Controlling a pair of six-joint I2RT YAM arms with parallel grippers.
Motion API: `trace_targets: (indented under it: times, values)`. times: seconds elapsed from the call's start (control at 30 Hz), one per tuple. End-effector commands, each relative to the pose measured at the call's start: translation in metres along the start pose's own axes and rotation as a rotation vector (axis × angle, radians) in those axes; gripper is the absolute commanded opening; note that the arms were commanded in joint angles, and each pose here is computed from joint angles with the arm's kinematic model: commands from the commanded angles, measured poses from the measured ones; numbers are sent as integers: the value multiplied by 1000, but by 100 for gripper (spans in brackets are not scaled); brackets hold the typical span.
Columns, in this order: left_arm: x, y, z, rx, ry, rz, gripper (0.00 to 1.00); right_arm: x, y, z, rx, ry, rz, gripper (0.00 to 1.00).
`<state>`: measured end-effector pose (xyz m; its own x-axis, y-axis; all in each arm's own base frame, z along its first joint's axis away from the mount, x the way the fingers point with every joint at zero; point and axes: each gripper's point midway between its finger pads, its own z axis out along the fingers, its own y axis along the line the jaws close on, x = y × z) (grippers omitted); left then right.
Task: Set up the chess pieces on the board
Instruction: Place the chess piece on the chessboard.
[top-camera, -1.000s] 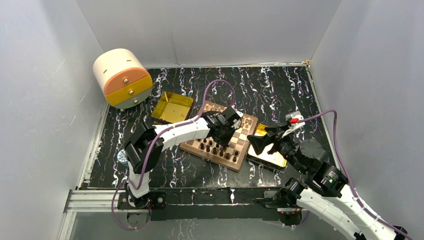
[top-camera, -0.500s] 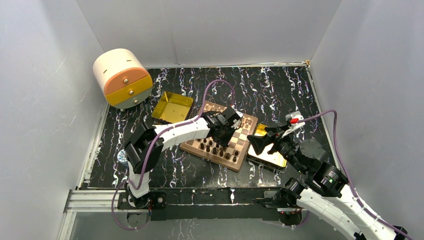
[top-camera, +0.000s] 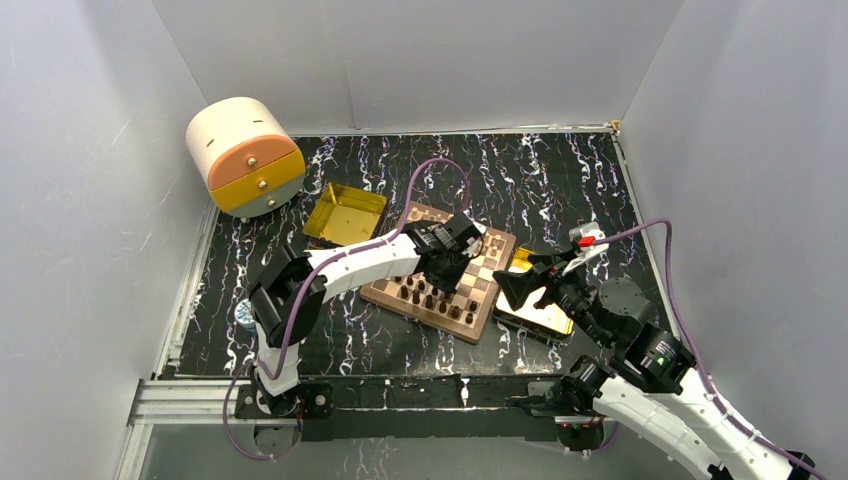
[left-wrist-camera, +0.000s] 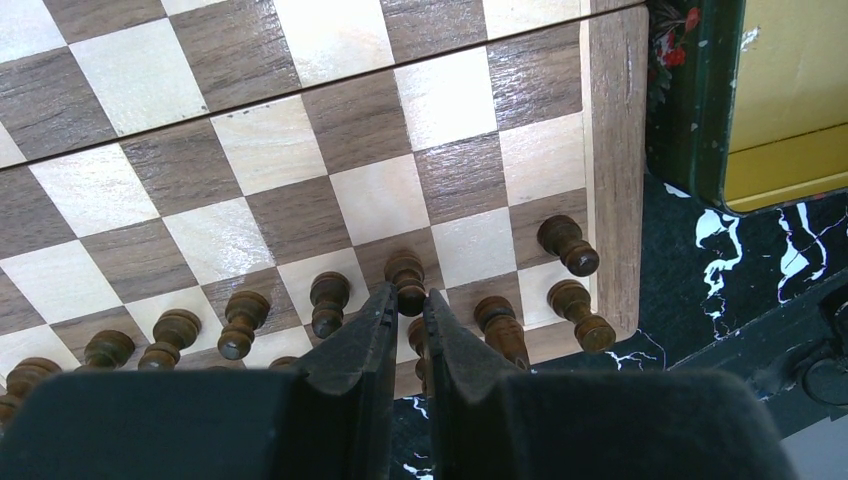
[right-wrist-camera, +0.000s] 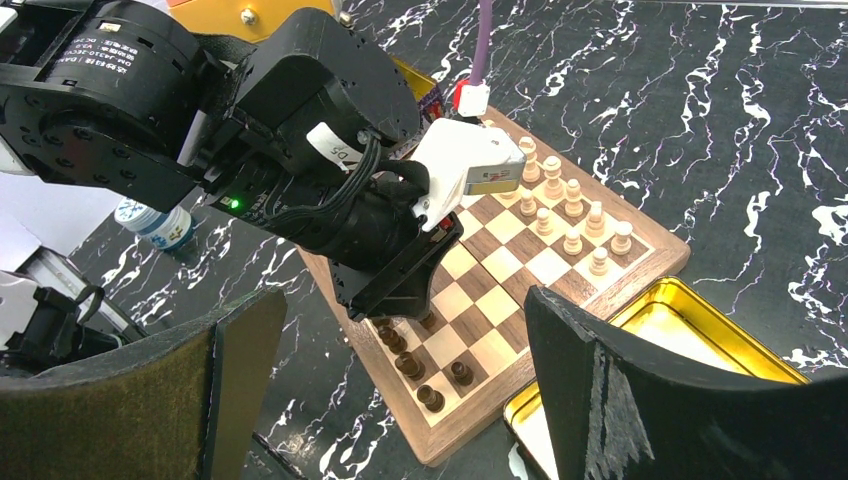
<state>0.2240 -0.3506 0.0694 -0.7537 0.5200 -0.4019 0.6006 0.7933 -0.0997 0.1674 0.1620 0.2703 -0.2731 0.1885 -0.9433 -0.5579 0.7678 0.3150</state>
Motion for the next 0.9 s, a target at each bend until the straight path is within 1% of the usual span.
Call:
trace_targets:
  times: [0.0, 0.2, 0.37, 0.63, 0.77, 0.87]
  values:
    - [-8, -5, -12, 12, -19, 10, 5, -25, 11, -2, -36, -68, 18, 99]
    - [-6, -3, -11, 0, -8, 11, 8, -25, 12, -2, -39, -64, 21, 99]
    - [-9, -7, -11, 18, -11, 12, 17, -26, 13, -2, -42, -67, 28, 99]
    - [-16, -11, -13, 35, -30, 7, 21, -23, 11, -1, -35, -62, 27, 99]
    - [-28, -10, -26, 26, -78, -9, 25, -21, 12, 1, -36, -54, 29, 99]
    - [-43, -3, -38, 31, -121, -42, 29, -14, 6, 5, -2, -24, 25, 99]
